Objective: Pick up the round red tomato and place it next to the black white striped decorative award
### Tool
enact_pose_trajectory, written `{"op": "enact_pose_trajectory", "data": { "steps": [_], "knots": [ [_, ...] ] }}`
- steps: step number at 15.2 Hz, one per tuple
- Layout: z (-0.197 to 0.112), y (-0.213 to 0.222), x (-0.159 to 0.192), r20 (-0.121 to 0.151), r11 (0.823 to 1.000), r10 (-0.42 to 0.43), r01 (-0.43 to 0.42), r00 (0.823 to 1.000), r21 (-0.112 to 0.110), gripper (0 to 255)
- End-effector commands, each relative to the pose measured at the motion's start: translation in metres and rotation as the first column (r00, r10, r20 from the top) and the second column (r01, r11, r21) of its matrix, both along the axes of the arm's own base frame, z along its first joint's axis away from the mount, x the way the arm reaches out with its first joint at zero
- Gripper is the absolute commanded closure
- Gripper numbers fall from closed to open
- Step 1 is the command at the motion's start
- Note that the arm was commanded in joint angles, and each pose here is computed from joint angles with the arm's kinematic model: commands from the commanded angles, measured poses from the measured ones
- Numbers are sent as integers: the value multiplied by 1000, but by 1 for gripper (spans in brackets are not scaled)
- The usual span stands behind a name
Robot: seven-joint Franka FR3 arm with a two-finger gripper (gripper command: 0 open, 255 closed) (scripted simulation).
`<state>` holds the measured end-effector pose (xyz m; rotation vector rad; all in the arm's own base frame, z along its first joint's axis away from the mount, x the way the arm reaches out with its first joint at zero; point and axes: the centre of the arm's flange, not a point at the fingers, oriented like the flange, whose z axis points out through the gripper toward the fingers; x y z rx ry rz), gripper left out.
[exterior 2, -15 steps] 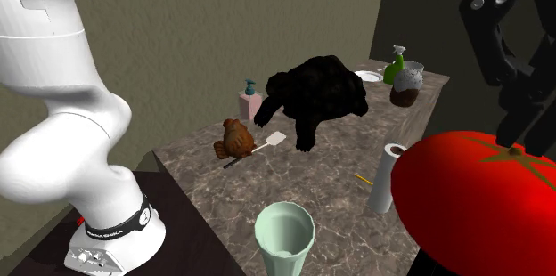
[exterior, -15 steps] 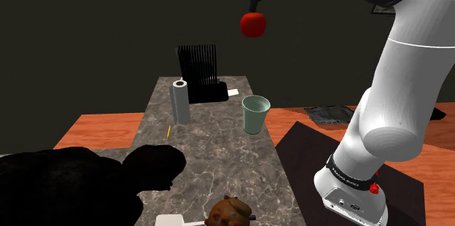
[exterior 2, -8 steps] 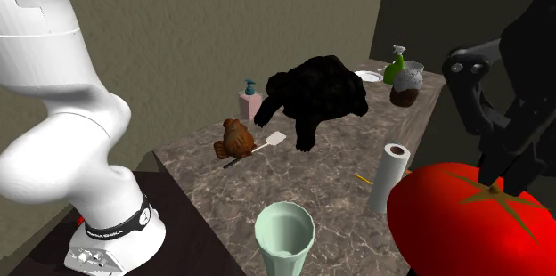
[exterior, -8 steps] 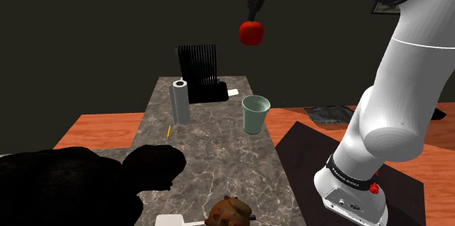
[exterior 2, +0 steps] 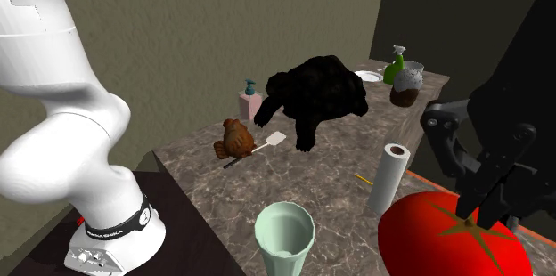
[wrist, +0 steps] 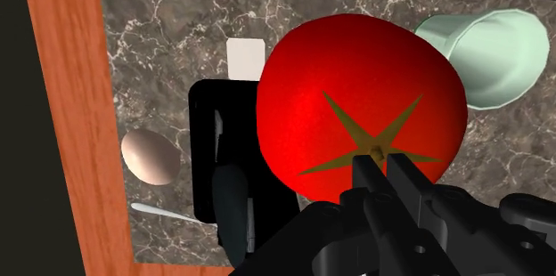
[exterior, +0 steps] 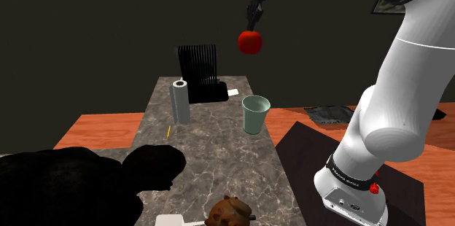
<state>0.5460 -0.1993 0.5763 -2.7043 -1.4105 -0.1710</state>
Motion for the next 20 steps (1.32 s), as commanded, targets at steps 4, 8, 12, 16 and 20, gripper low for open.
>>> {"op": "enact_pose_trajectory", "data": {
  "steps": [4, 8, 12, 16, 20],
  "knots": [
    [-27, 1, 0, 1, 1000, 0, 0, 1000, 0, 255],
    [-49, 1, 0, 1, 1000, 0, 0, 1000, 0, 255],
    [-70, 1, 0, 1, 1000, 0, 0, 1000, 0, 255],
    [-91, 1, 0, 1, 1000, 0, 0, 1000, 0, 255],
    [-112, 1, 0, 1, 1000, 0, 0, 1000, 0, 255]
  ]
}}
